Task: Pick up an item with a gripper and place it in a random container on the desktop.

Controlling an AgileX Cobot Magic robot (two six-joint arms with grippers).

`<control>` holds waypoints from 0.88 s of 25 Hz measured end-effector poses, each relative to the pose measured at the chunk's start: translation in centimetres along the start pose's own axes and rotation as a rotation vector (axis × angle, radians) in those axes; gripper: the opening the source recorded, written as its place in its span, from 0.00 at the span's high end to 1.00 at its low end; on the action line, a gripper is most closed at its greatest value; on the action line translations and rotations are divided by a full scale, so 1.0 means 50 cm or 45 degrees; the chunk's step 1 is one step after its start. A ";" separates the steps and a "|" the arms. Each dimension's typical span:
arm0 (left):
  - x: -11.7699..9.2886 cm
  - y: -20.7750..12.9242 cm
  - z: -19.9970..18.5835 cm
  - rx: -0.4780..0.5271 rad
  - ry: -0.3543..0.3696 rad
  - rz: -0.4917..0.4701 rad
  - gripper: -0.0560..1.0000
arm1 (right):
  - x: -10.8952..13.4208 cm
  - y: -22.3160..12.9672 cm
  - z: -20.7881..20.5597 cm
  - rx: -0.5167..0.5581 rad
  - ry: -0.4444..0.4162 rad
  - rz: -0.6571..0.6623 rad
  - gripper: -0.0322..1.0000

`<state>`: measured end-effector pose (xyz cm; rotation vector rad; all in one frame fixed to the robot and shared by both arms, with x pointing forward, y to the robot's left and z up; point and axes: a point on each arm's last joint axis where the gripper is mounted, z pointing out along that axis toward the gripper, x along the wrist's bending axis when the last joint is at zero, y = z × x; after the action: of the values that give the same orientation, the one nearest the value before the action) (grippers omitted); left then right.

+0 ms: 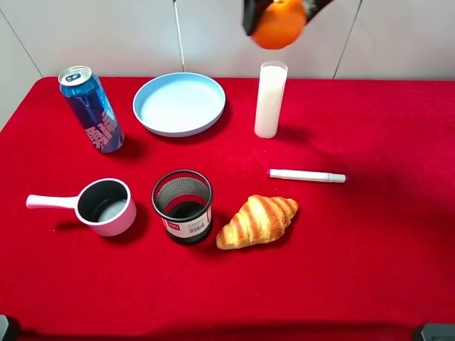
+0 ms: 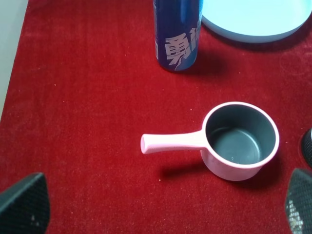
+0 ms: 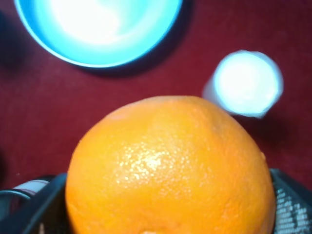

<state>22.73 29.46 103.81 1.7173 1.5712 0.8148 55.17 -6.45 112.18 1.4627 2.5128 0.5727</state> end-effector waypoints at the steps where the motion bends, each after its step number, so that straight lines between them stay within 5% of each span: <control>1: 0.000 0.000 0.000 0.000 0.000 0.000 0.04 | 0.010 0.002 0.003 -0.001 0.007 -0.015 0.43; 10: 0.000 0.000 0.000 0.000 0.000 0.000 0.04 | 0.095 0.020 0.033 -0.002 0.057 -0.110 0.43; 22: 0.000 0.000 0.000 0.000 0.000 0.000 0.04 | 0.123 0.083 0.117 -0.022 0.102 -0.147 0.43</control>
<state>22.73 29.46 103.81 1.7173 1.5712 0.8148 57.35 2.11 108.82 1.3034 2.6259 0.6432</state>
